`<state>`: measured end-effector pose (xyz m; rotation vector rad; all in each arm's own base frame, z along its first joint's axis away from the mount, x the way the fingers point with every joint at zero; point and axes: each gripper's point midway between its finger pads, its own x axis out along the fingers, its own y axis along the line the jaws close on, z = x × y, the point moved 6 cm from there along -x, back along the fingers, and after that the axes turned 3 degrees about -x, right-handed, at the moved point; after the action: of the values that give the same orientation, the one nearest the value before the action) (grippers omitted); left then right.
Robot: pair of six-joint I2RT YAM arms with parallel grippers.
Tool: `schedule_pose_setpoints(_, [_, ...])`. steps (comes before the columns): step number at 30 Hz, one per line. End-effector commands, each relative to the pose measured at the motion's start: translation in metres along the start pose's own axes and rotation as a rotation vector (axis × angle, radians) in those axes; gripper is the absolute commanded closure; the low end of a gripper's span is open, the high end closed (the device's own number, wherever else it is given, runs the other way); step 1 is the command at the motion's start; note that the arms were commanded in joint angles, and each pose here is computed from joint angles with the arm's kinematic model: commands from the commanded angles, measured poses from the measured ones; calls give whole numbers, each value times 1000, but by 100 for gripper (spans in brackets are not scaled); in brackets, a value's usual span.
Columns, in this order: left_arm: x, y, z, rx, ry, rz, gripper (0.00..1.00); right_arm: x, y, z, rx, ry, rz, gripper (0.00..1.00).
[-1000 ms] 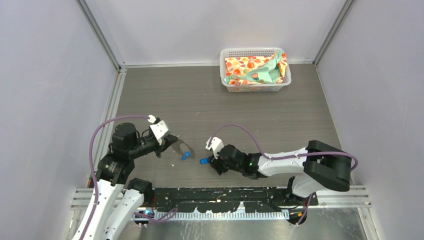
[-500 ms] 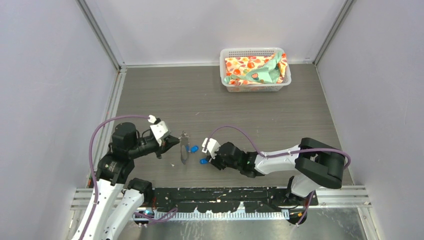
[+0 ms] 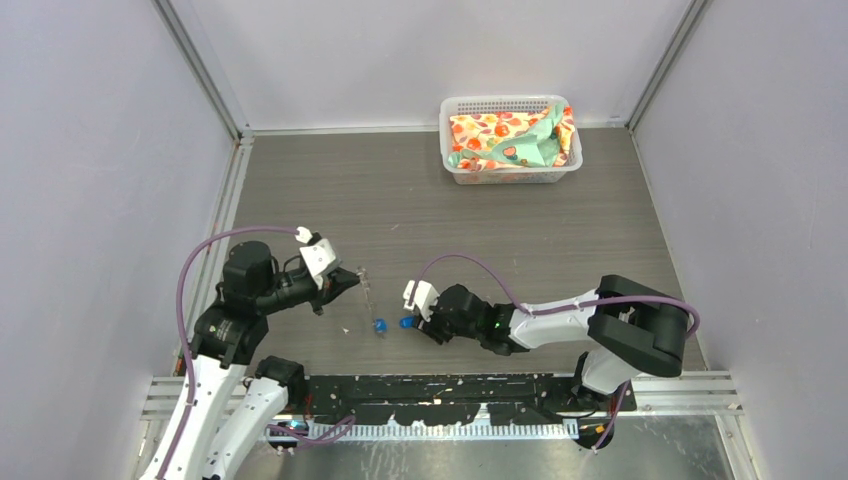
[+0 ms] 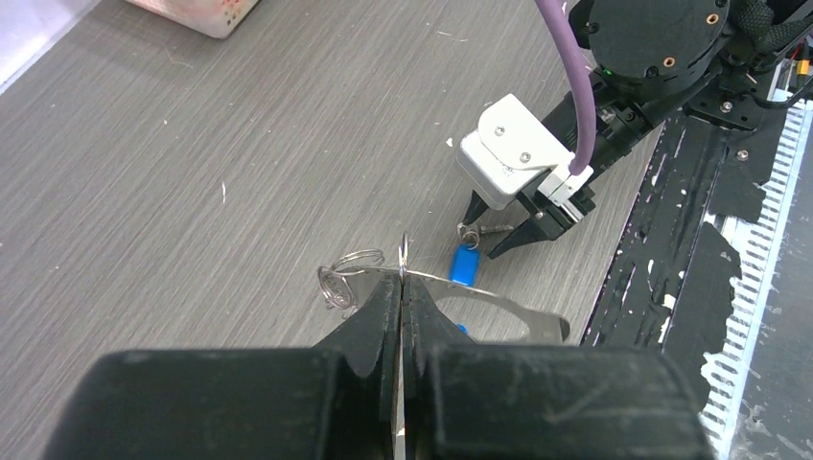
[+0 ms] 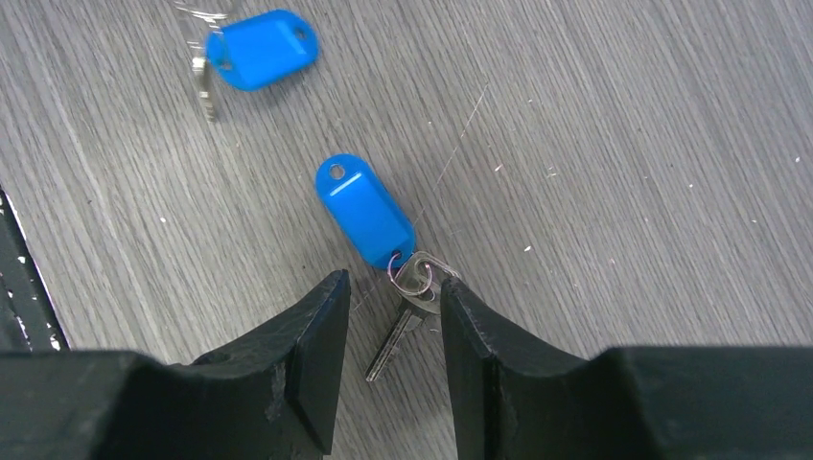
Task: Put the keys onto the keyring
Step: Pick up the key from the center of the board.
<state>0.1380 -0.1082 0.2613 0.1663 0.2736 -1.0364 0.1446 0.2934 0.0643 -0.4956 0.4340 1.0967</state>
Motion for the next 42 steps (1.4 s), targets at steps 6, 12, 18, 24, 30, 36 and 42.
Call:
schedule_pose_setpoints(6, [-8,-7,19,79,-61,-36,100,11,-7,0,9,-33,-26,61])
schedule_pose_setpoints(12, [-13,-18,21,95,-79,-97,100,9,-15,0,45,-48,-32,79])
schedule_pose_setpoints(18, [-13,-19,23,94,-83,-104,100,-1,-20,16,64,-99,-29,99])
schedule_pose_setpoints(24, [-14,-24,24,97,-97,-138,100,-21,-21,39,41,-146,24,99])
schedule_pose_setpoints(30, [-15,-35,24,108,-112,-226,100,-52,-21,69,2,-178,78,99])
schedule_pose_setpoints(36, [-16,-46,31,138,-167,-337,100,-101,-24,114,-57,-242,124,99])
schedule_pose_setpoints(42, [-19,-55,46,179,-230,-457,100,-152,-13,156,-275,-334,185,99])
